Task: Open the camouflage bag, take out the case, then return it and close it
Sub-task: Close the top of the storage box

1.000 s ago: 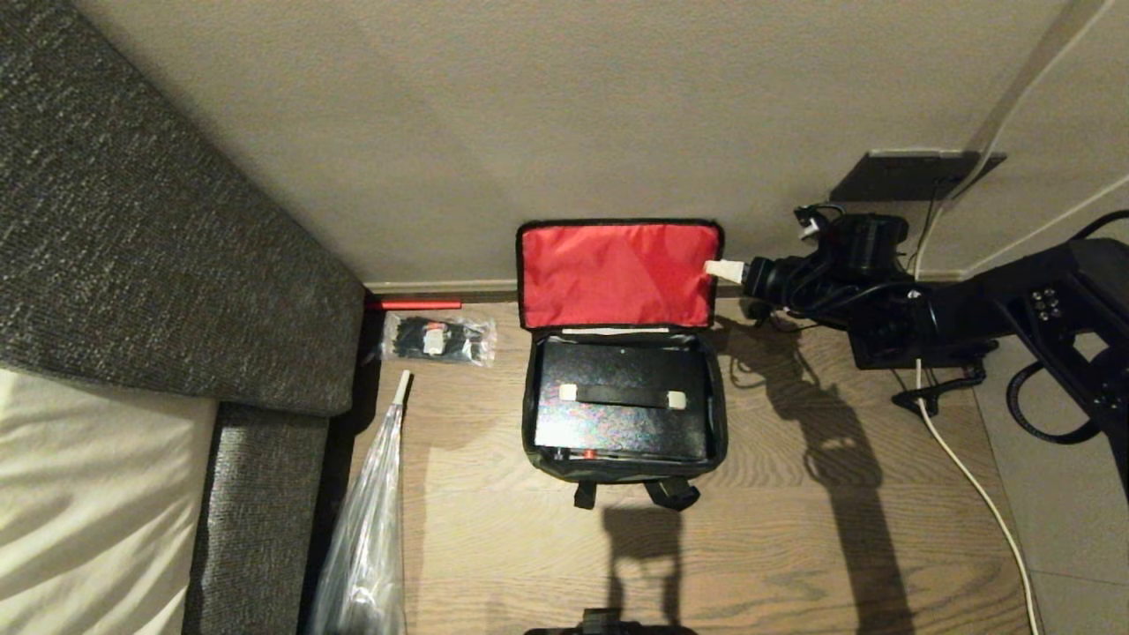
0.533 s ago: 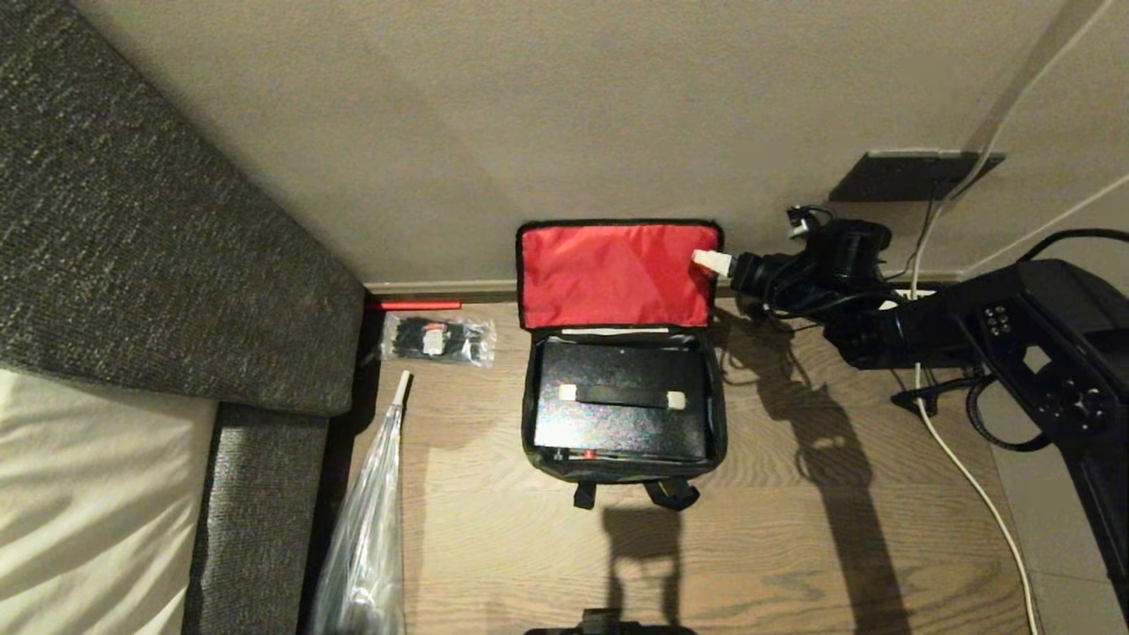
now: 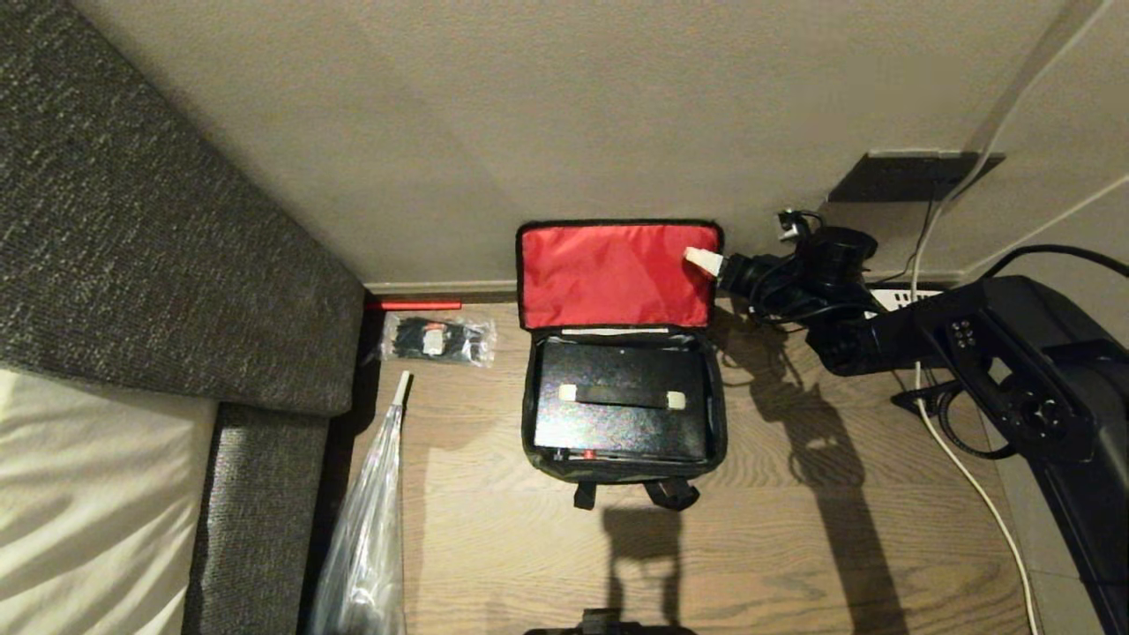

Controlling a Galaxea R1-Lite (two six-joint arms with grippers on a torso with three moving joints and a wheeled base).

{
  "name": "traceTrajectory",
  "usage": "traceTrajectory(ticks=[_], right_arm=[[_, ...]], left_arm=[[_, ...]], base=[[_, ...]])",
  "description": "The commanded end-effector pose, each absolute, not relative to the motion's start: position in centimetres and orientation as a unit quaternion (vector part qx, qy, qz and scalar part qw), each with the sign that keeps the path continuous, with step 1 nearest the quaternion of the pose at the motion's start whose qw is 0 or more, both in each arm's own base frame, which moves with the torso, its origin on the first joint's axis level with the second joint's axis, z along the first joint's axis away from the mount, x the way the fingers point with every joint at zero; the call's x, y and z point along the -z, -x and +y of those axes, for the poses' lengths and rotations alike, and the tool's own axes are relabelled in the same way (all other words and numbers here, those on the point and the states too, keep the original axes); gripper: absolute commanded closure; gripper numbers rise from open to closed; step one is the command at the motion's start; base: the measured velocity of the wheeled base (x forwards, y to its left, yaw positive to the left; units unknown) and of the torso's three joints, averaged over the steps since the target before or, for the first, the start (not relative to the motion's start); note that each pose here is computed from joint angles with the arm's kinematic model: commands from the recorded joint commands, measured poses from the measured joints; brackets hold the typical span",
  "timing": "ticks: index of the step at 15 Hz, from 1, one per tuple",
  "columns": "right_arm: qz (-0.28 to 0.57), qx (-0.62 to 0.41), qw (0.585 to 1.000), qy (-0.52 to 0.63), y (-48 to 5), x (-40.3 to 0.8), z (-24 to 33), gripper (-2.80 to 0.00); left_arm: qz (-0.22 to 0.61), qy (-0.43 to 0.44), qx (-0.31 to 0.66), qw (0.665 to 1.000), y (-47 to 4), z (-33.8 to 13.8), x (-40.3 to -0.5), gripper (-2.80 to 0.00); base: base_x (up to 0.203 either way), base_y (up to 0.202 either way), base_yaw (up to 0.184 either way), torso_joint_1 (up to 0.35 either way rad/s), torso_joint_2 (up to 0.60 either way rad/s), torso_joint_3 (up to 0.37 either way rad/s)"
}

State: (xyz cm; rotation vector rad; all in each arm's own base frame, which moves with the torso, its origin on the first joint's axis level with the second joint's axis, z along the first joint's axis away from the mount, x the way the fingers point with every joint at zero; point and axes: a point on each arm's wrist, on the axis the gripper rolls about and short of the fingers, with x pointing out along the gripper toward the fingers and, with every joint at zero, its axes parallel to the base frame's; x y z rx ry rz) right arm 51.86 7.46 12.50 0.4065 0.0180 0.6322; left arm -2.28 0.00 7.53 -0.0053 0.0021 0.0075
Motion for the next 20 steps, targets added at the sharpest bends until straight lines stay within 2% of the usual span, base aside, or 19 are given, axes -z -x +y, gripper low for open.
traceTrajectory(ticks=[1, 14, 20], right_arm=[[0.006, -0.312, 0.929, -0.197, -52.0, -12.0, 7.6, 0.0], [-0.01, -0.329, 0.935, -0.133, -50.6, -12.0, 8.0, 0.0], [-0.022, -0.415, 0.903, -0.112, -48.1, -12.0, 7.9, 0.0]], left_arm=[[0.0, 0.003, -0.004, 1.0, 2.3, 0.0, -7.5, 0.0], [0.0, 0.003, -0.004, 1.0, 2.3, 0.0, -7.5, 0.0], [0.001, 0.003, -0.005, 1.0, 2.3, 0.0, -7.5, 0.0]], base=[[0.0, 0.0, 0.0, 0.0, 0.0, 0.0], [0.0, 0.0, 0.0, 0.0, 0.0, 0.0], [0.0, 0.0, 0.0, 0.0, 0.0, 0.0]])
